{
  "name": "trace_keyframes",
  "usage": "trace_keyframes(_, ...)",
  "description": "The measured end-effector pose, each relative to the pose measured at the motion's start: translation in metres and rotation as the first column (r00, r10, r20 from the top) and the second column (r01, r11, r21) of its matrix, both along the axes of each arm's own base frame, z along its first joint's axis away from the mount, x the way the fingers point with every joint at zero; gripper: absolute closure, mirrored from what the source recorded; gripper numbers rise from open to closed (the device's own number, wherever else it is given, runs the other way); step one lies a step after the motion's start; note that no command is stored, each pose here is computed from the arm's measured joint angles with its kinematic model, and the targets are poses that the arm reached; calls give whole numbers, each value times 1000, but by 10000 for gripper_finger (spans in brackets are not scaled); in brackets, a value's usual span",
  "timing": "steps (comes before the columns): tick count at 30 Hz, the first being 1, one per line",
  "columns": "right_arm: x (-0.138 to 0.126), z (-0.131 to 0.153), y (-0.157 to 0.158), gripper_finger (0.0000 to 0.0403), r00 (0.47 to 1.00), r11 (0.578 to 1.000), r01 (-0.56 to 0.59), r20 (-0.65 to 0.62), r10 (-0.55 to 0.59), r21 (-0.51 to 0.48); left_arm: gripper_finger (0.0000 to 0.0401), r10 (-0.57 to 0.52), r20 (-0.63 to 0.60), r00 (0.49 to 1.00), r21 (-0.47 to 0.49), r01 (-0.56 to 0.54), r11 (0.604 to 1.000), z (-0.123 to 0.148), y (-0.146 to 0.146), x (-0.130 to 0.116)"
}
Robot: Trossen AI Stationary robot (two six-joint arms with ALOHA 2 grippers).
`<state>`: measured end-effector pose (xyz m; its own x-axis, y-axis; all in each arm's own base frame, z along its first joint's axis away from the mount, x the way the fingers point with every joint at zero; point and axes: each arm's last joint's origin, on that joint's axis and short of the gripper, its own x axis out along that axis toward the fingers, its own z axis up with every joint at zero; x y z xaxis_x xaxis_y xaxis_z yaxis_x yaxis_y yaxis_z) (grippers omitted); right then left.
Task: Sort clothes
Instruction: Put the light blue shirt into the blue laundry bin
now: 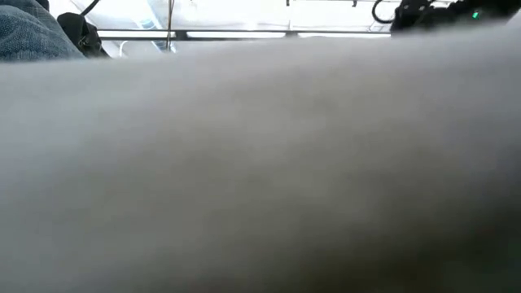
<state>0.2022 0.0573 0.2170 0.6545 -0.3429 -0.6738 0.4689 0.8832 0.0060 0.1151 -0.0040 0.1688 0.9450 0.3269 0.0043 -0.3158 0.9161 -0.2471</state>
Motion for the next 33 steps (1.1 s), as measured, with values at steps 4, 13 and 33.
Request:
trace_keyframes(4, 16, -21, -4, 117, 993, 991, -12, 113, 27, -130, 295, 0, 1, 1000, 0, 0, 1000, 0, 0, 0)
trace_keyframes(13, 72, -41, -18, 163, 958, 949, 11, 275, 80, -314, 295, 0, 9, 1000, -2, 0, 1000, 1, 0, 0)
trace_keyframes(33, 168, 94, -27, 396, 937, 614, -52, 174, 302, -788, 295, 0, 14, 1000, -2, 0, 1000, 1, 0, 0)
